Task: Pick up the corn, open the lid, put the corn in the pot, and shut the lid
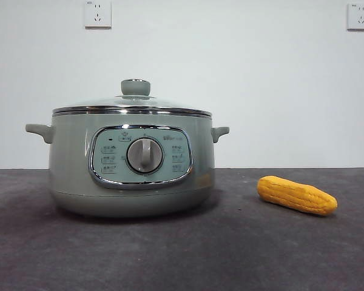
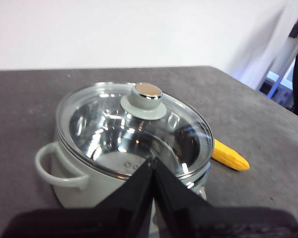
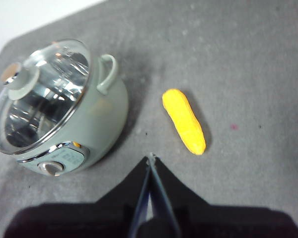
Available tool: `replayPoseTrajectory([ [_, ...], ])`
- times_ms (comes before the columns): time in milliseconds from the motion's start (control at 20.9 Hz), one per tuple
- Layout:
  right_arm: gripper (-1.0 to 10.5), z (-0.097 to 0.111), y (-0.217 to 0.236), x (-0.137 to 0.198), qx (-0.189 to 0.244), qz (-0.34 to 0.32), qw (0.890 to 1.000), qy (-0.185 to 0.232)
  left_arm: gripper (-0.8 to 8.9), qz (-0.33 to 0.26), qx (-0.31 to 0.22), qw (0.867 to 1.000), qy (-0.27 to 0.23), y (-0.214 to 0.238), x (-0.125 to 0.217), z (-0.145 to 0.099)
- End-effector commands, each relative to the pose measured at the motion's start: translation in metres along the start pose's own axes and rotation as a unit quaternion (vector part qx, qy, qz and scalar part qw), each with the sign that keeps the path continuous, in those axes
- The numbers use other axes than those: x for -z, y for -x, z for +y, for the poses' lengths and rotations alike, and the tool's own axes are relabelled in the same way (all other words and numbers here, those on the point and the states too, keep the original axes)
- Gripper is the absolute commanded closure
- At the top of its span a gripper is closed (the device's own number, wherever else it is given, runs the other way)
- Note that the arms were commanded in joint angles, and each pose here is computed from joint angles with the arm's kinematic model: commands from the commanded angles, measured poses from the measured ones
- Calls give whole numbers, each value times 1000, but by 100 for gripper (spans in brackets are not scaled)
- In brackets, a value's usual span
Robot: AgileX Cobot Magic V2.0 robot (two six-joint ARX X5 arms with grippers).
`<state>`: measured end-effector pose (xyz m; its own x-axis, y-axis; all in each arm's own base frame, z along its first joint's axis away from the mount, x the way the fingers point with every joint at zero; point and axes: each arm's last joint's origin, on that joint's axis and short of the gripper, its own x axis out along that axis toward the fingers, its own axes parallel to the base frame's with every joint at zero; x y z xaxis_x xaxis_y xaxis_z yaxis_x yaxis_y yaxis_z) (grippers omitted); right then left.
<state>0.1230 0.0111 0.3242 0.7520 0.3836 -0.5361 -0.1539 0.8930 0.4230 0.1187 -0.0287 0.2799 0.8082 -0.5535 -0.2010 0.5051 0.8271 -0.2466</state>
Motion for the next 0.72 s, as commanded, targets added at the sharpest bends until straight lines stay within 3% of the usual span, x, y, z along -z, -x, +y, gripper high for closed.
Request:
replayPoseTrajectory([
  [48,946,0,-5,-8,3,19,1000,-7,817,30,35,998,35,-8,1,2],
  [287,907,-2,-31,-31,-21,101,994,20,817,85,118,987,69,-23,-12,2],
  [573,323,4,-101,-55,-41,206,975,74,817,150,130,974,112,-43,-22,8],
  [717,280,16,-147,-57,6,257,956,138,817,166,128,971,112,-46,-19,11],
])
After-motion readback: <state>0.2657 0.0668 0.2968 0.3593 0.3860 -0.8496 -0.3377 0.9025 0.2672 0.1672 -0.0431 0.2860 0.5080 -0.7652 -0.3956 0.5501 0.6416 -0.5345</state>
